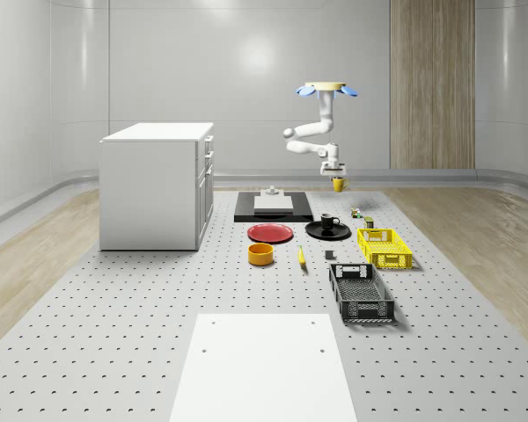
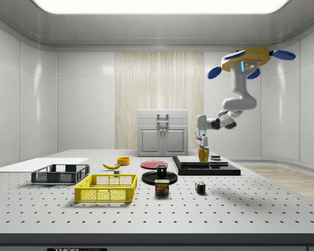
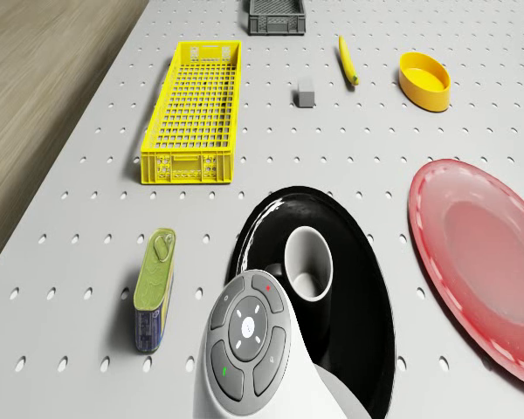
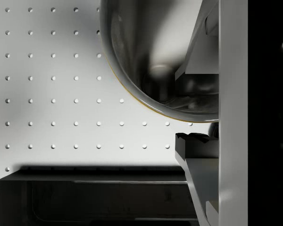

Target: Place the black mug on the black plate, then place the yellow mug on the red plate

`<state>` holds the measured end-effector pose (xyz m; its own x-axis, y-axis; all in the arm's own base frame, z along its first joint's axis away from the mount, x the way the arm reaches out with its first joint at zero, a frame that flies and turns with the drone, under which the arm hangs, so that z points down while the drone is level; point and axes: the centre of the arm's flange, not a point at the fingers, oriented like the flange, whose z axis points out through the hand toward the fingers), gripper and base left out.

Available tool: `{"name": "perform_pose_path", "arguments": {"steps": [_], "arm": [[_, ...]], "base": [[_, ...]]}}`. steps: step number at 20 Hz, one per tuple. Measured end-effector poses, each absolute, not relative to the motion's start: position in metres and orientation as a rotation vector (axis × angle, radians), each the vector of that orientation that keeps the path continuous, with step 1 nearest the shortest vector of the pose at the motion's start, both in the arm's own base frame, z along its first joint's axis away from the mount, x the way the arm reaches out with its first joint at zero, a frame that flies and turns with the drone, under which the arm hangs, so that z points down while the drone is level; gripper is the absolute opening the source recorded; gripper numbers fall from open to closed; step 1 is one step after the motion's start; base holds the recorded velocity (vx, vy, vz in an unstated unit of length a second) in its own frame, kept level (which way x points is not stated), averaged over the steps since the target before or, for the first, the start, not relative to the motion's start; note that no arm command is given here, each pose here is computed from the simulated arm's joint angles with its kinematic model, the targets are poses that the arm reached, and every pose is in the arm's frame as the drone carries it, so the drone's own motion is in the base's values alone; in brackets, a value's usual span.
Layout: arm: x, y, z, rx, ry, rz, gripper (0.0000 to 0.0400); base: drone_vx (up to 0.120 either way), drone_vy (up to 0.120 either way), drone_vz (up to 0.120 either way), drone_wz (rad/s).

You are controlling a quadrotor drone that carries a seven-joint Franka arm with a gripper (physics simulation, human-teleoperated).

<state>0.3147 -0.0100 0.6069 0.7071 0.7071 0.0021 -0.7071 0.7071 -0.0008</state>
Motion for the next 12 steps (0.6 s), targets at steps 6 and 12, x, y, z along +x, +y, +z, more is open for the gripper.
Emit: {"name": "perform_pose_path", "arguments": {"steps": [6, 12], "arm": [[0.3147, -0.0100, 0.6069, 0.000, -0.002, 0.785, 0.0110], [0.3147, -0.0100, 0.6069, 0.000, -0.002, 0.785, 0.0110]], "base": [[0.120, -0.120, 0.000, 0.000], [0.120, -0.120, 0.000, 0.000]]}}
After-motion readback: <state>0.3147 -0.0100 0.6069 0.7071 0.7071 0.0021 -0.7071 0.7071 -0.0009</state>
